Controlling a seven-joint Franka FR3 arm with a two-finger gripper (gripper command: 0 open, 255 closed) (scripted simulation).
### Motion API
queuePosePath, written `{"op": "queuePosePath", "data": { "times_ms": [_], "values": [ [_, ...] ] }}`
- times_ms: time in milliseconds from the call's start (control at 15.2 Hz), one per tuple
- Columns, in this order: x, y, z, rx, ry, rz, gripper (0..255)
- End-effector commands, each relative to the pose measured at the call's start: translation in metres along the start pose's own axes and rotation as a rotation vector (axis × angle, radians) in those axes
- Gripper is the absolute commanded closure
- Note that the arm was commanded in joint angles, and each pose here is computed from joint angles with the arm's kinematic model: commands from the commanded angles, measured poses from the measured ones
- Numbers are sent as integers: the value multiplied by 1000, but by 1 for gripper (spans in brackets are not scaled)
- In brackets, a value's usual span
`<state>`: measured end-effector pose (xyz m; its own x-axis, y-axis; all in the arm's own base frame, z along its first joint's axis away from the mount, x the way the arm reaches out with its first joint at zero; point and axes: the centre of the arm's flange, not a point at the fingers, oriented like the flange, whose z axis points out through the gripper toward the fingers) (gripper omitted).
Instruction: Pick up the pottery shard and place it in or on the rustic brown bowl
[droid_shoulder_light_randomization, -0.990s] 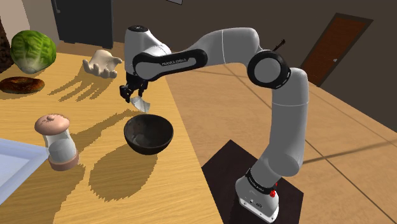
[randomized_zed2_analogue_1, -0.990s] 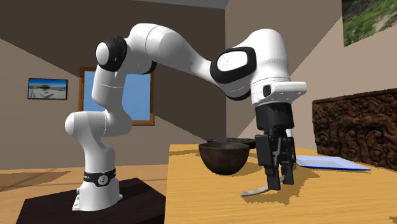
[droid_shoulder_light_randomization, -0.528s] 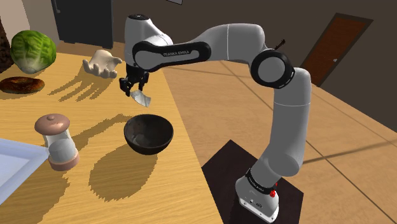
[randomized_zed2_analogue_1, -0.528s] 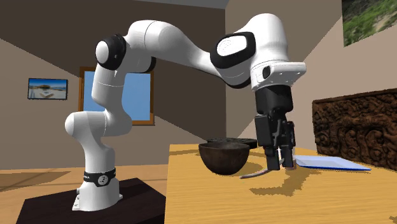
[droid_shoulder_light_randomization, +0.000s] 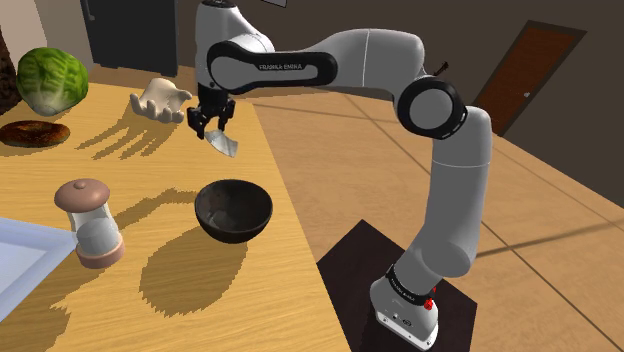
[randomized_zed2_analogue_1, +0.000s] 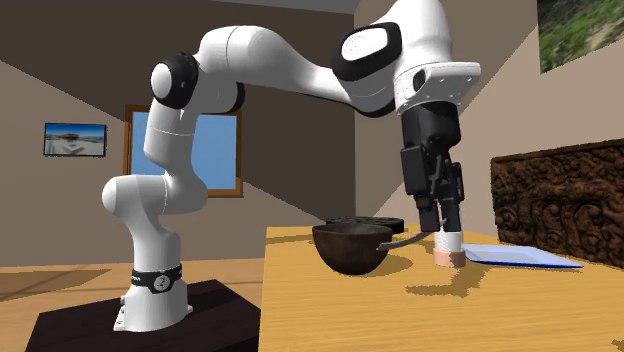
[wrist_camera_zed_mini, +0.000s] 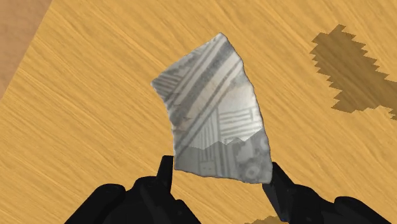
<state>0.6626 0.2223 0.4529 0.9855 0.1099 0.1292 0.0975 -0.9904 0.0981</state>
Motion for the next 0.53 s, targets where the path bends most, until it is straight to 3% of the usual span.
{"op": "queuePosePath", "data": {
  "times_ms": [0, 462],
  "values": [
    [0, 1, -11, 0, 0, 0, 255],
    [5, 5, -47, 0, 0, 0, 255]
  ]
}}
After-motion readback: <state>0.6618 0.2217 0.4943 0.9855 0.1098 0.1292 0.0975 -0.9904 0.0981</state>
